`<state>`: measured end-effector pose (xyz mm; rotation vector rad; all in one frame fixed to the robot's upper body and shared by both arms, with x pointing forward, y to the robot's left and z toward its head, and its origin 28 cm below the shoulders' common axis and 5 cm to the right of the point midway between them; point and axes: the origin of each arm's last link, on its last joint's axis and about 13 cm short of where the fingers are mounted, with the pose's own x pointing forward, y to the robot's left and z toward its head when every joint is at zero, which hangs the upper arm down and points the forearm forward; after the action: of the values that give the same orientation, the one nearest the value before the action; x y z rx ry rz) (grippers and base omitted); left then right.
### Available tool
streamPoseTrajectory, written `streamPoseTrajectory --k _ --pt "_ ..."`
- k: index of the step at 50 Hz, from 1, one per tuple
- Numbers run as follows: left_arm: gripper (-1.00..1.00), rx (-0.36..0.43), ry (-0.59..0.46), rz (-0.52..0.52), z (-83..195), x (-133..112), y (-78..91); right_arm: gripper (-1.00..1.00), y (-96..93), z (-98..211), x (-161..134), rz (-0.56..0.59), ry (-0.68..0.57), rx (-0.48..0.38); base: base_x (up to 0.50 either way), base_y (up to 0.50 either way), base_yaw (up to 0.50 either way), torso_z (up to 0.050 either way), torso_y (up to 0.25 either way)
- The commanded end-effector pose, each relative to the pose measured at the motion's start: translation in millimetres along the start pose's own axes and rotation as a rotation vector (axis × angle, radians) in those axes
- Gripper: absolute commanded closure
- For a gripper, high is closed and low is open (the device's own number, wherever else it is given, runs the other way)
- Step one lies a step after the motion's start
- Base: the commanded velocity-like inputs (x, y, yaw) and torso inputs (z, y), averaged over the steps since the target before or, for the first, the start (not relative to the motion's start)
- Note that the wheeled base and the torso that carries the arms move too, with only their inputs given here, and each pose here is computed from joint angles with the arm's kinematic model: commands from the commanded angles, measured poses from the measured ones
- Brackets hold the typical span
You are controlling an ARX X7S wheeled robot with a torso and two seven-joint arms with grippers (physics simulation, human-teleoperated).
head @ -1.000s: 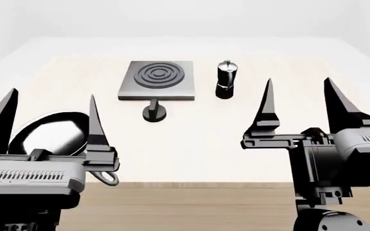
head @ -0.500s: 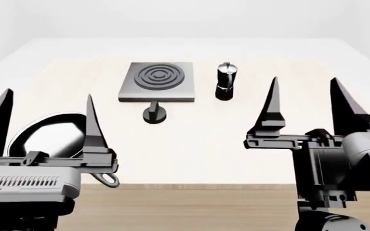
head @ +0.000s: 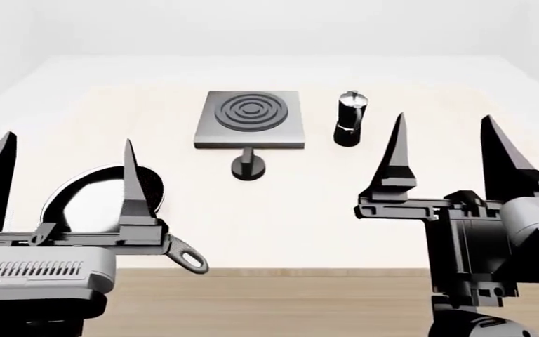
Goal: Turn on the stove and put the moka pot on it.
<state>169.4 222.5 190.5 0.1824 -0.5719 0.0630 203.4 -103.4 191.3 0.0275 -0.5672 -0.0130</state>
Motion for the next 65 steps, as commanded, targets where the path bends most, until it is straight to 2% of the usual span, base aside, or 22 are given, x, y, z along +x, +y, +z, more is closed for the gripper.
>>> streamPoseTrajectory --k 1,20,29,65 --pt "-1.0 -0.002 0.0 -0.003 -0.7 0.4 -0.4 -1.0 0.9 0.4 0.5 0.006 0.001 0.003 0.0 0.23 0.0 0.0 0.0" --pt "-1.0 -0.003 0.007 -0.012 -1.9 -0.5 -1.9 -1.0 1.5 -8.4 -4.4 0.01 0.018 0.025 0.0 0.16 0.0 0.0 0.0" --pt "-1.0 -0.007 0.007 -0.015 -2.1 -0.1 -2.3 -1.0 1.9 -2.9 -0.6 0.01 0.024 0.03 0.03 0.0 0.0 0.0 0.0" --pt "-1.0 -0.004 0.006 -0.018 -0.7 0.0 -2.3 -1.0 2.4 -10.1 -6.9 0.016 0.02 0.027 0.27 0.0 0.0 0.0 0.0"
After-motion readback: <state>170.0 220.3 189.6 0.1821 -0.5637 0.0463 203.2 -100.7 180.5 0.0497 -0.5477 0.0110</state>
